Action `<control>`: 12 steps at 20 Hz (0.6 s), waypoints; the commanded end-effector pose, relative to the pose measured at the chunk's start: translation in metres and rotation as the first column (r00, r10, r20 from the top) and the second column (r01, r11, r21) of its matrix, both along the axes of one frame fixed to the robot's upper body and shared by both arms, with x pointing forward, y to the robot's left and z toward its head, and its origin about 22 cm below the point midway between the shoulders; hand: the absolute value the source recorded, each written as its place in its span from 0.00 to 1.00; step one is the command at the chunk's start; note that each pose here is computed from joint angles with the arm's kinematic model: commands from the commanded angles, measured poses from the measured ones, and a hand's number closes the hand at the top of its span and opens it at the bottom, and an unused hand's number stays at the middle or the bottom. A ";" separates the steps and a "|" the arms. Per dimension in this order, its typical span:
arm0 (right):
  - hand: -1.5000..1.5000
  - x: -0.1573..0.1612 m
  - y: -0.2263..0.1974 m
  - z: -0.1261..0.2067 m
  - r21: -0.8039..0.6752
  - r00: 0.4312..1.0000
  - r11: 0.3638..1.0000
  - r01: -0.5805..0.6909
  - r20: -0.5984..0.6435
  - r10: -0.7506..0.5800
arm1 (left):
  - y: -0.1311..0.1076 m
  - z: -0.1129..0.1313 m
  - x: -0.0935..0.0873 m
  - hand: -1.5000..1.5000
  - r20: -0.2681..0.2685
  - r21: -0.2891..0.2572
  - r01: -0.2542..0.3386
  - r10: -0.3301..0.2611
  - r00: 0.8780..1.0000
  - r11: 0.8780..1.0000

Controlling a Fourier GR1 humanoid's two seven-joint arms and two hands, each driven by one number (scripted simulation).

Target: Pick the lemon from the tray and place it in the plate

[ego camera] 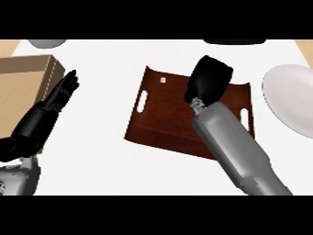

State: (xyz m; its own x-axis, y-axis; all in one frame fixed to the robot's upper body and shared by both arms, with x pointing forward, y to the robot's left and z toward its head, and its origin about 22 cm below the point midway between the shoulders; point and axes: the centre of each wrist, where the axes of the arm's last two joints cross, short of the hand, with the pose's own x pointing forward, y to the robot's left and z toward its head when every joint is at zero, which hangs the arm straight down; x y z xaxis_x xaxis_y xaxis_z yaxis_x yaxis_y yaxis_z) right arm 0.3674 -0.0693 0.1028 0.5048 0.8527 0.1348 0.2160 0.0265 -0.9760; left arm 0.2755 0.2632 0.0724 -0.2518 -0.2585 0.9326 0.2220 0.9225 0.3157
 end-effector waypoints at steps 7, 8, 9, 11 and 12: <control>1.00 0.015 -0.084 0.029 0.027 0.962 0.968 0.250 0.110 -0.251 | -0.006 0.010 0.002 0.50 0.008 -0.001 -0.014 0.014 1.000 1.000; 1.00 0.012 -0.072 0.020 0.032 0.960 0.966 0.257 0.103 -0.259 | 0.013 -0.002 -0.003 0.50 0.004 -0.011 -0.001 0.001 1.000 1.000; 1.00 0.020 -0.088 0.018 0.050 0.953 0.963 0.266 0.134 -0.271 | 0.005 0.007 -0.004 0.50 0.014 0.004 0.005 -0.005 1.000 1.000; 1.00 0.019 -0.101 0.026 0.036 0.957 0.967 0.253 0.139 -0.255 | -0.009 -0.001 0.003 0.50 0.004 -0.003 0.008 -0.008 1.000 1.000; 1.00 0.023 -0.113 0.031 0.050 0.950 0.962 0.270 0.151 -0.274 | 0.005 0.003 -0.001 0.50 -0.005 -0.018 -0.002 0.002 1.000 1.000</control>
